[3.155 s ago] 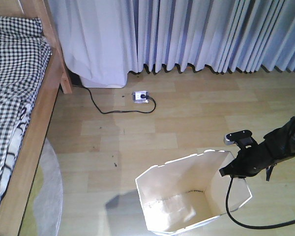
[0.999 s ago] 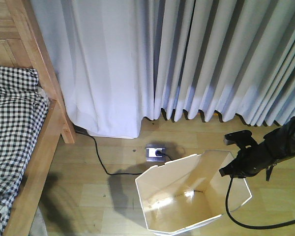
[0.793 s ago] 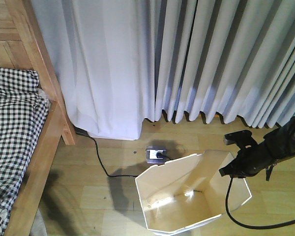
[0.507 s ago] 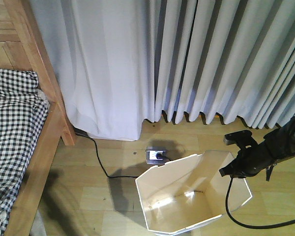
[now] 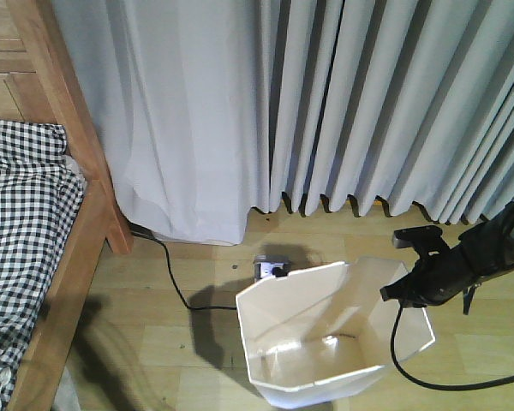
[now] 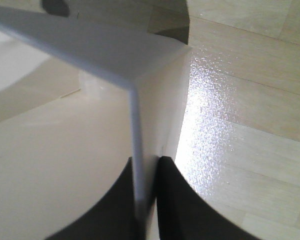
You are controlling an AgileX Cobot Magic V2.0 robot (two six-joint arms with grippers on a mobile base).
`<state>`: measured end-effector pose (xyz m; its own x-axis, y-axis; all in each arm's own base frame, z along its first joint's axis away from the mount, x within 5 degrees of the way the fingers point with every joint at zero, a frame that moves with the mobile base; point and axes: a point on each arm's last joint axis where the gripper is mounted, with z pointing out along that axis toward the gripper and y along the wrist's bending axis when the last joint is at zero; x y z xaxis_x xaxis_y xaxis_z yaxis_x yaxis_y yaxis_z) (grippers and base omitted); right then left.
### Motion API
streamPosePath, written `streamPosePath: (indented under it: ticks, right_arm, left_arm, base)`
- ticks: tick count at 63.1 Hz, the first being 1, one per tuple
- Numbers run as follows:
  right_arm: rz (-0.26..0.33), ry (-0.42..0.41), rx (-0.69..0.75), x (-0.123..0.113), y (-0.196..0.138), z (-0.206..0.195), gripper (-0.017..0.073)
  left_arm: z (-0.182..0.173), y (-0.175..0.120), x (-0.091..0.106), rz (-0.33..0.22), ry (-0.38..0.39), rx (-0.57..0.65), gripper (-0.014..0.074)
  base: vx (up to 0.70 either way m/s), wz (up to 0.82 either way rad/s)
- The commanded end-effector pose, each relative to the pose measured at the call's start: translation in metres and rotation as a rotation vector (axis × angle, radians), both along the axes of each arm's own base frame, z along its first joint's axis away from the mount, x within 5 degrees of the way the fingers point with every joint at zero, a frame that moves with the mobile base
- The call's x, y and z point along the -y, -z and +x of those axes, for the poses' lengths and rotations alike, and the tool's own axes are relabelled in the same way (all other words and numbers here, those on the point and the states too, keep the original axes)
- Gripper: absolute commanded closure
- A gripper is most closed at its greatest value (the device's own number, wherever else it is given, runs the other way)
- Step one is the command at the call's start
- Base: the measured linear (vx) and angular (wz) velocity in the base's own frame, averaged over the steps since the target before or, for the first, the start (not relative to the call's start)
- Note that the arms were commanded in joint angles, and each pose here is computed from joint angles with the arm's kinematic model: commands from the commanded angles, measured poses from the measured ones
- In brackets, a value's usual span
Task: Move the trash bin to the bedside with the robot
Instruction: 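Carry the bin with the right gripper up beside the bed frame, then lower the bin to the floor and open the right gripper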
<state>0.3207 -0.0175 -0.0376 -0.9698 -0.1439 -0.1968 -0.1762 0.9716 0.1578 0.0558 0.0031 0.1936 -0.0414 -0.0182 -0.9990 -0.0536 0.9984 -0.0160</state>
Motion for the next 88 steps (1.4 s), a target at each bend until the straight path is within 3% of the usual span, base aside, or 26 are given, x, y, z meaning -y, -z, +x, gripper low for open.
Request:
streamPosePath:
  ticks: [1, 15, 30, 38, 46, 57, 72, 88]
  right_arm:
    - [0.084, 0.025, 0.085, -0.005, -0.029, 0.021, 0.0562]
    - [0.066, 0.044, 0.119, -0.001, -0.028, 0.036, 0.0561]
    - [0.095, 0.157, 0.103, 0.016, -0.009, 0.05, 0.0561]
    - [0.08, 0.124, 0.095, 0.019, 0.007, 0.056, 0.0561]
    - [0.067, 0.05, 0.062, 0.007, 0.031, 0.058, 0.0561]
    - [0.11, 0.175, 0.016, 0.001, 0.068, 0.07, 0.0561]
    - [0.165, 0.125, 0.008, -0.003, 0.1, 0.086, 0.0561]
    - [0.194, 0.168, 0.004, -0.003, 0.129, 0.098, 0.0552]
  left_arm:
    - [-0.001, -0.014, 0.0, -0.004, 0.005, 0.098, 0.06]
    - [-0.001, -0.014, 0.0, -0.004, 0.005, 0.098, 0.06]
    - [-0.001, -0.014, 0.0, -0.004, 0.005, 0.098, 0.06]
    - [-0.001, -0.014, 0.0, -0.004, 0.005, 0.098, 0.06]
    - [-0.001, -0.014, 0.0, -0.004, 0.005, 0.098, 0.06]
    - [-0.001, -0.014, 0.0, -0.004, 0.005, 0.098, 0.06]
    - [-0.001, -0.014, 0.0, -0.004, 0.005, 0.098, 0.06]
    - [-0.001, -0.014, 0.0, -0.004, 0.005, 0.098, 0.06]
  base:
    - [0.0, 0.0]
    - [0.0, 0.0]
    - [0.0, 0.0]
    - [0.0, 0.0]
    - [0.0, 0.0]
    - [0.0, 0.0]
    - [0.0, 0.0]
    - [0.0, 0.0]
